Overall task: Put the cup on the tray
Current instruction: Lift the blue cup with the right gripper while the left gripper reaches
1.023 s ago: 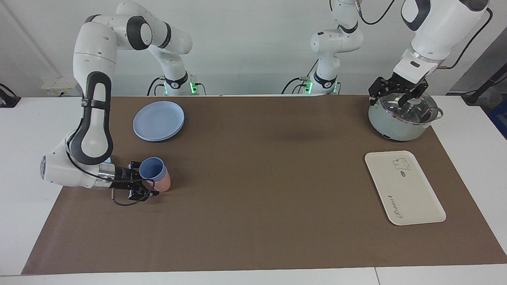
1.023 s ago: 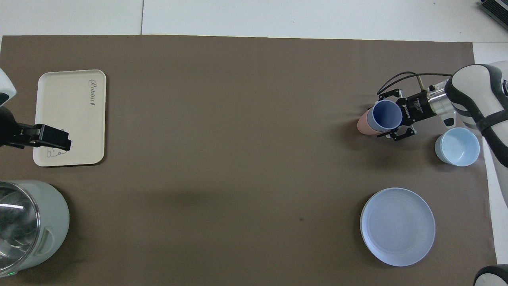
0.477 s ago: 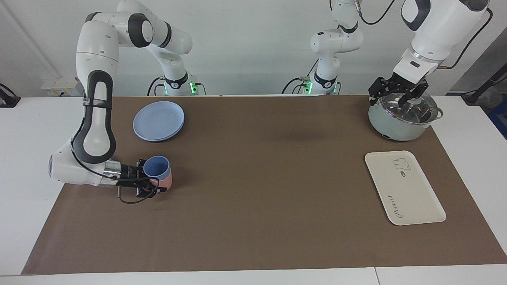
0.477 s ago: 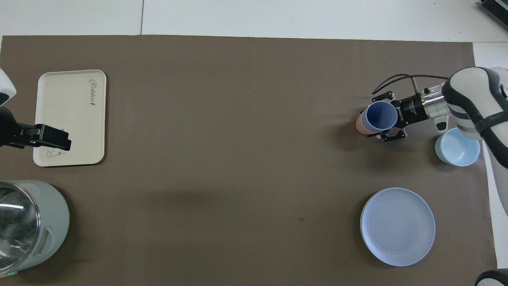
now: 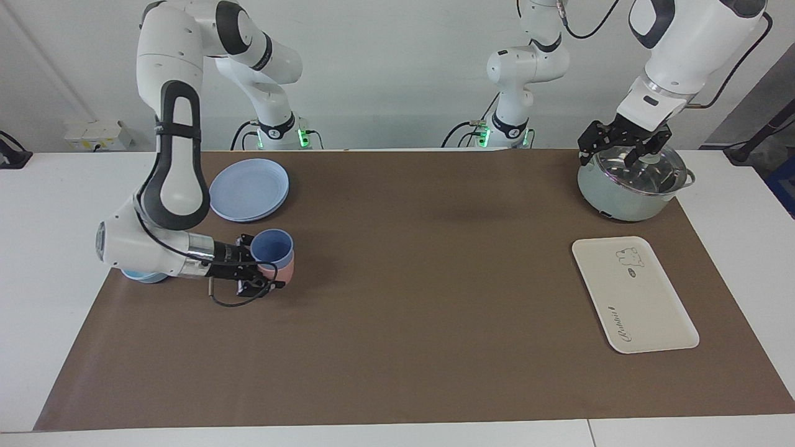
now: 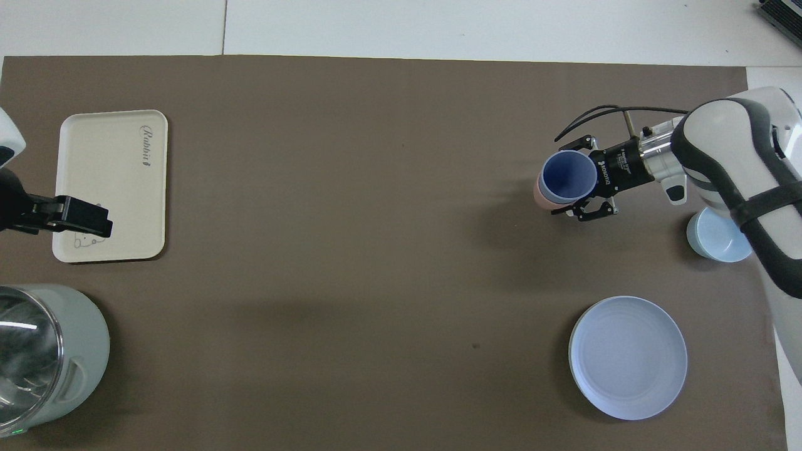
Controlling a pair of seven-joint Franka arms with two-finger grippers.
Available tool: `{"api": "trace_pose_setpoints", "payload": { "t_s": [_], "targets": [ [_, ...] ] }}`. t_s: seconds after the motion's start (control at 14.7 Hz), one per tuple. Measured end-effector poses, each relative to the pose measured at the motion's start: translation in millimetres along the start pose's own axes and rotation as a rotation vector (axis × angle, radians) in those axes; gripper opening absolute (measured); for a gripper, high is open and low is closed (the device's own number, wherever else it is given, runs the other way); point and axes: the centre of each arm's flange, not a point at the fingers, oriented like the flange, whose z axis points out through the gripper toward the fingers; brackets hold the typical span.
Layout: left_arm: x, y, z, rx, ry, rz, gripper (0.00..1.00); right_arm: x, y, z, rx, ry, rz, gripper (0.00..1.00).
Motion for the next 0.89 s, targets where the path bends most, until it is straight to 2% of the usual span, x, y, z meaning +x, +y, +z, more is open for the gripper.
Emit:
{"api": "trace_pose_setpoints", "payload": {
  "t_s": [0.2,0.61,0.75,0.89],
  "targets": [
    [0.0,0.0,0.0,0.000,0.000,0.000,1.00,-61.0,2.9,18.3,-0.003,0.032,0.033,0.77],
    [0.3,16.3,-0.7,0.004,0.004,0.030,1.00,-151.4,8.0,49.6,-0.010,0.071,0.076,0.77],
    [1.2,32.0,-0.7,-0.028,0.012,0.009,1.00,-175.8,10.4,63.2,-0.009,0.114,0.078,0.77],
    [4.0,65.9,4.9,-0.103,0.041,-0.123,1.00,-193.9,14.3,71.5,-0.018,0.134,0.062,0.77]
  ]
}}
